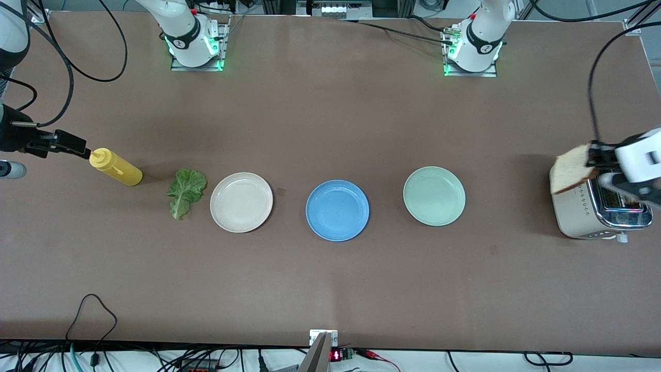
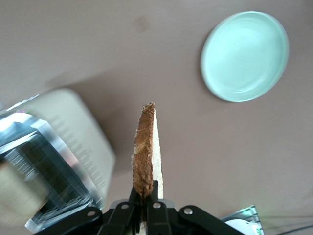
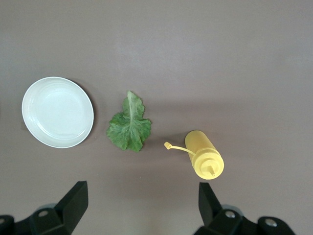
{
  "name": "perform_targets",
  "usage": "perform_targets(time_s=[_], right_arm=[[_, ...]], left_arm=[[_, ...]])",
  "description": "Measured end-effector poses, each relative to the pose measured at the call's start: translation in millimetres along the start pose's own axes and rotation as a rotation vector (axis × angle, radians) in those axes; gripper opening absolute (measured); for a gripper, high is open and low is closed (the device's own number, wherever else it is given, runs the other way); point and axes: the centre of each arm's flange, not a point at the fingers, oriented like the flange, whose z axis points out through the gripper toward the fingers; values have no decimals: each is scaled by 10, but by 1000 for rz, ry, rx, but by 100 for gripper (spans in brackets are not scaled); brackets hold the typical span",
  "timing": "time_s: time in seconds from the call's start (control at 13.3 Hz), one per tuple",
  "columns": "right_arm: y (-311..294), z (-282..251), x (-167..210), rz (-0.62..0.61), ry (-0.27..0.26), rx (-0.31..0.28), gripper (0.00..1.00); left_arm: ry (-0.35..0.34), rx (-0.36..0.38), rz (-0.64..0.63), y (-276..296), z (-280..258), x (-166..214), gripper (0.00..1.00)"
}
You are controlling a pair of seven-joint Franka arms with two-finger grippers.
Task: Make sandwich in blue plate with both arms
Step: 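Carry the bread slice with the left gripper onto the blue plate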
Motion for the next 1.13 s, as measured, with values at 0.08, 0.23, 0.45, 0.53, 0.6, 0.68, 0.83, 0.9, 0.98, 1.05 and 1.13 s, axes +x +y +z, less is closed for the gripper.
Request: perform_targets(time_s=[0.08, 0.23, 0.45, 0.53, 0.6, 0.68, 0.83, 0.9, 0.98, 1.05, 1.13], right_arm=[[0, 2, 0, 0, 0, 0, 100], [1, 4, 0, 0, -1, 0, 100], [1, 4, 0, 0, -1, 0, 100], [1, 4, 0, 0, -1, 0, 100], [1, 4, 0, 0, -1, 0, 100], [3, 4, 0, 1, -1, 0, 100], [9, 5, 1, 2, -1, 0, 100], [17, 9, 2, 3, -2, 0, 100], [27, 14, 4, 5, -3, 0, 100], [35, 19, 5, 6, -4, -1, 100], [39, 21, 6, 7, -4, -1, 100]], left_arm=[[-9, -40, 28, 236, 151, 220, 7], [11, -155, 51, 671, 469, 654, 7], [99, -403, 1, 1111, 880, 1189, 7], [132, -480, -22, 1214, 982, 1333, 7], [164, -547, -42, 1320, 1075, 1469, 7], [199, -612, -61, 1442, 1159, 1605, 7], [272, -760, -111, 1761, 1306, 1877, 7], [304, -822, -138, 1936, 1386, 2001, 7], [328, -857, -154, 2123, 1487, 2112, 7], [348, -870, -162, 2288, 1607, 2205, 7], [362, -880, -163, 2423, 1745, 2280, 7]])
